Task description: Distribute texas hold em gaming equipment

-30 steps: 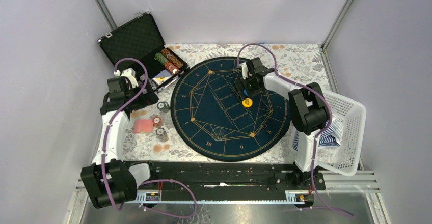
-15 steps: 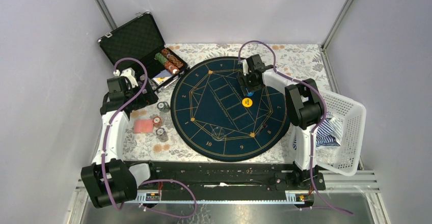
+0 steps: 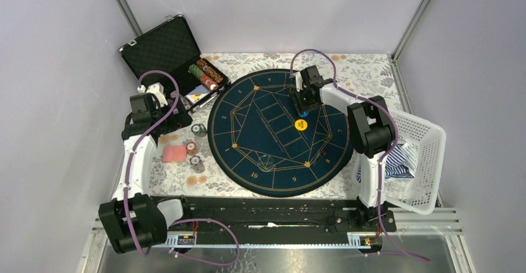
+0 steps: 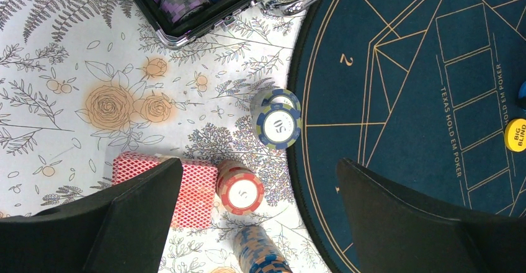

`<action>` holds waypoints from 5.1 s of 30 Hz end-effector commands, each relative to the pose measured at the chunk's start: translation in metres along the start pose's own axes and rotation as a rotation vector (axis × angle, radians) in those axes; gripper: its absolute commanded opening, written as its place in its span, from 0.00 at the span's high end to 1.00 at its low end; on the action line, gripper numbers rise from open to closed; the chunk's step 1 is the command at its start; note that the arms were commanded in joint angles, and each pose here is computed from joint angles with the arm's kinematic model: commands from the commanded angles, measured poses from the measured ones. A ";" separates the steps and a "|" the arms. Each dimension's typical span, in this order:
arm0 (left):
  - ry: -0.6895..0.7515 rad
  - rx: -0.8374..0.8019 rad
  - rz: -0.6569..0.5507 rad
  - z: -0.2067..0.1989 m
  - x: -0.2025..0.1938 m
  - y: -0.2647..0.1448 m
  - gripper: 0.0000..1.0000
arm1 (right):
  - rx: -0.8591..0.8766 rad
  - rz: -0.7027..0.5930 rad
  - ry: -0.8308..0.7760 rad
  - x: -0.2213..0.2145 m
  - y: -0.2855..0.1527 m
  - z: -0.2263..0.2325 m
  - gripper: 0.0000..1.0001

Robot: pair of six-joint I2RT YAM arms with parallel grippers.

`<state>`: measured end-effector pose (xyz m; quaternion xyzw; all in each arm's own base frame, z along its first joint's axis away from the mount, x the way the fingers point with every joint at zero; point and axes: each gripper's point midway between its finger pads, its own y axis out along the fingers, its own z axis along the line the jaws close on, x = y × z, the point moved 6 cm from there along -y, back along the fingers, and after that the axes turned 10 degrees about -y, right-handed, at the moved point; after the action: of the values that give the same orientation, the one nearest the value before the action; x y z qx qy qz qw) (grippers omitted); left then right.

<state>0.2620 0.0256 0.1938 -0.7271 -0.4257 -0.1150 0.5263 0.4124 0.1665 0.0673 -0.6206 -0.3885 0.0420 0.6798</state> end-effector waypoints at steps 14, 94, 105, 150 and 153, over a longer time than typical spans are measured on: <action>-0.048 -0.043 -0.038 0.004 0.013 -0.003 0.01 | 0.247 -0.295 -0.230 0.132 -0.043 0.151 0.52; 0.075 -0.176 -0.014 0.003 0.008 -0.016 0.01 | 0.183 -0.090 -0.212 -0.012 -0.077 0.059 0.00; 0.100 -0.188 -0.016 0.000 0.010 -0.018 0.01 | 0.085 -0.001 -0.204 -0.023 -0.037 0.047 0.06; 0.274 -0.173 -0.096 -0.036 0.024 -0.037 0.01 | -0.074 -0.026 -0.009 0.016 -0.018 -0.073 0.48; 0.274 -0.172 -0.092 -0.035 0.023 -0.036 0.01 | -0.061 -0.013 -0.005 0.011 -0.010 -0.073 0.48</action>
<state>0.2546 0.0092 0.2317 -0.7375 -0.3637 -0.2438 0.5142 0.4473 0.1132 0.0832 -0.6379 -0.3855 0.0344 0.6658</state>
